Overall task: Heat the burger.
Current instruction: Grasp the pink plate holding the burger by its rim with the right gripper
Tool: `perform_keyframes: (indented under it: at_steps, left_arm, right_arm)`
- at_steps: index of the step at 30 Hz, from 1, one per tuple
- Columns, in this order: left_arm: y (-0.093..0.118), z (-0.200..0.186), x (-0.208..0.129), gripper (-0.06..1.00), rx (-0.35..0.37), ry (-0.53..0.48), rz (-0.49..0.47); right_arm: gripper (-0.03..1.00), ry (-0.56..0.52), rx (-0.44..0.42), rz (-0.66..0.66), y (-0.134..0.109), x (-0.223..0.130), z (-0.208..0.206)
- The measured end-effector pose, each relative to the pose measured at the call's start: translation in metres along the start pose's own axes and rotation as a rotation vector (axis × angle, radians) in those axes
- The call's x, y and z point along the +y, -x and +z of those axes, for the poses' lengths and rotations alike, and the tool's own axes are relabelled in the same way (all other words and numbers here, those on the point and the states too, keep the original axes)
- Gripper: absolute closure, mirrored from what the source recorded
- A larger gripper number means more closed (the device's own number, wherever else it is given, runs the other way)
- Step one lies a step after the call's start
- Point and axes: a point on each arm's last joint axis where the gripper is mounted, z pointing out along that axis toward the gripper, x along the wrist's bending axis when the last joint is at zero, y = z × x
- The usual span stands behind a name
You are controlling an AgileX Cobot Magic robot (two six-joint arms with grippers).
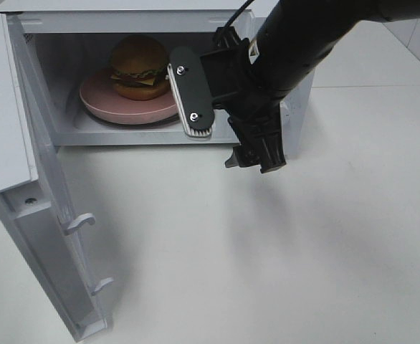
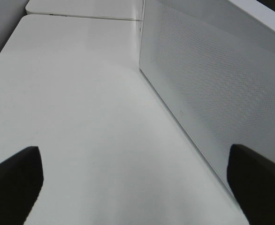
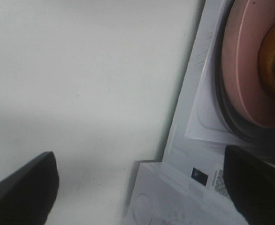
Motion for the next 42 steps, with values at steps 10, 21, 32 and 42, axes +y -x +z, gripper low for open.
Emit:
perform_keyframes:
  at_steps: [10, 21, 32, 42]
  left_arm:
    - [0.000, 0.000, 0.000, -0.04, 0.000, 0.000, 0.000]
    - [0.000, 0.000, 0.000, -0.04, 0.000, 0.000, 0.000]
    - [0.000, 0.000, 0.000, -0.04, 0.000, 0.000, 0.000]
    - [0.000, 0.000, 0.000, -0.04, 0.000, 0.000, 0.000]
  right_arm:
    - [0.08, 0.011, -0.006, -0.004, 0.019, 0.022, 0.032]
    - [0.11, -0.009, -0.047, 0.007, 0.043, 0.030, 0.057]
    - [0.12, -0.017, -0.071, 0.055, 0.061, 0.037, 0.087]
    - [0.14, -0.025, -0.059, 0.060, 0.067, 0.042, 0.118]
